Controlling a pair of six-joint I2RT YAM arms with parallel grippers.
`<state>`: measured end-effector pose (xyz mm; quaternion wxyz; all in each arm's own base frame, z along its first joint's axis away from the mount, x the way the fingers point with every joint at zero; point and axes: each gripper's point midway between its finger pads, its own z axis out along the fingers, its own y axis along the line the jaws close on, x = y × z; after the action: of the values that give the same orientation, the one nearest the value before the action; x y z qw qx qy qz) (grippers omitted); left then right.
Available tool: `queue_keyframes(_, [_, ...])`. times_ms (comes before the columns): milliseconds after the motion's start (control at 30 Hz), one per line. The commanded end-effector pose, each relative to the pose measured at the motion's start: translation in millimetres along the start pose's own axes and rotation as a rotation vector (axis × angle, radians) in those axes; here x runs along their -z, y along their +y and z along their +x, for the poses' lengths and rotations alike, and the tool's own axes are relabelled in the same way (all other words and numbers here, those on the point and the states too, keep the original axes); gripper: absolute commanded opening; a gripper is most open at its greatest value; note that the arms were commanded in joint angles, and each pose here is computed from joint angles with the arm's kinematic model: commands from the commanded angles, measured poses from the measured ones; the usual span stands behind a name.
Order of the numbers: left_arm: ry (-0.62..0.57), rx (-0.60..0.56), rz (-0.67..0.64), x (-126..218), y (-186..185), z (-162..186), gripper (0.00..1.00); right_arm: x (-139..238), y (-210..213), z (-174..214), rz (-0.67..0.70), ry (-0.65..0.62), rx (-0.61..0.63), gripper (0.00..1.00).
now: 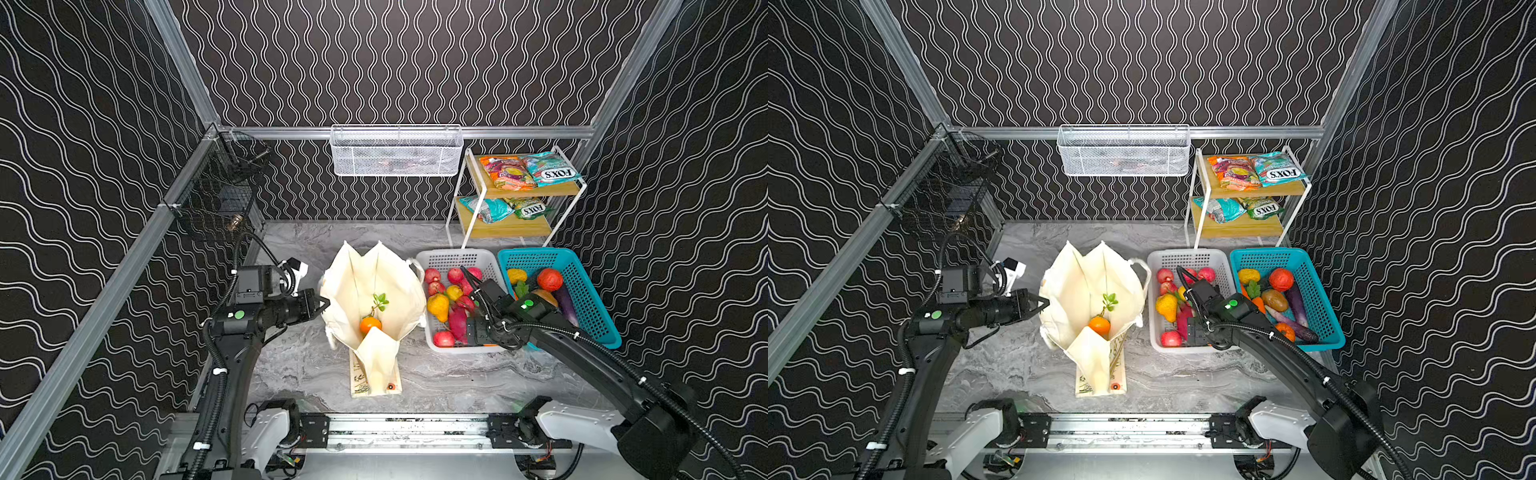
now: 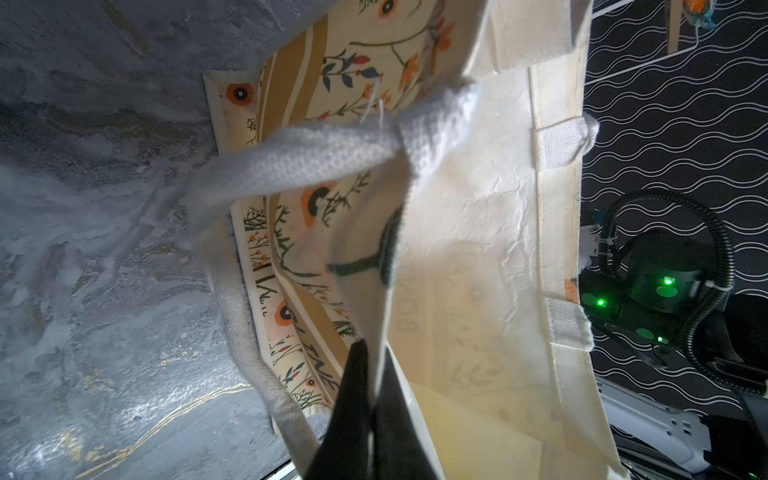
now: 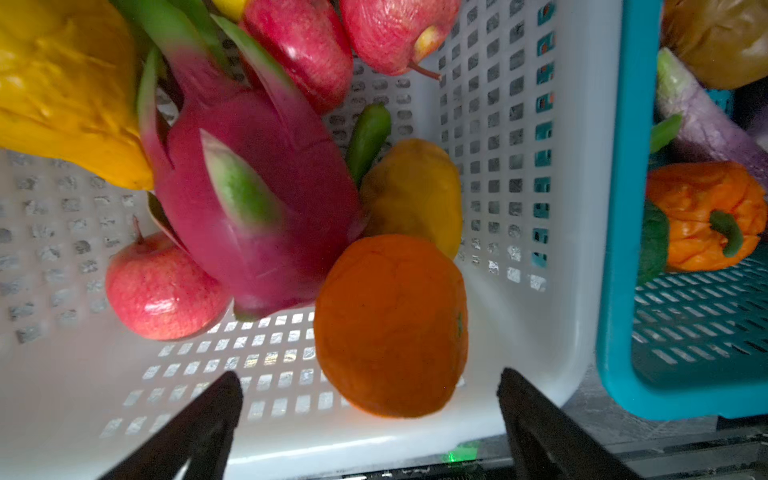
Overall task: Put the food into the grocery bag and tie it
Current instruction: 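Move the right gripper back over the white fruit basket, then lower the right gripper onto a second orange and grasp it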
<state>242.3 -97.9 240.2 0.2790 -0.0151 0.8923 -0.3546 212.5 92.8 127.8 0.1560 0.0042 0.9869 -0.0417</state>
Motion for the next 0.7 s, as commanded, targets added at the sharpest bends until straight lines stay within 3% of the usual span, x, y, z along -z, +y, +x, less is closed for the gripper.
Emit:
queue_keyframes(0, [0.009,0.007,0.007,0,-1,3,0.0,1,-7,-1,0.04,0.005,0.009,0.96])
queue_keyframes(367, [0.007,-0.003,0.003,4,-3,3,0.0,-9,-4,-9,0.07,0.039,0.013,0.94])
queue_keyframes(667, [0.01,-0.009,-0.002,4,-2,5,0.0,-10,-5,-12,0.091,0.056,0.023,0.86])
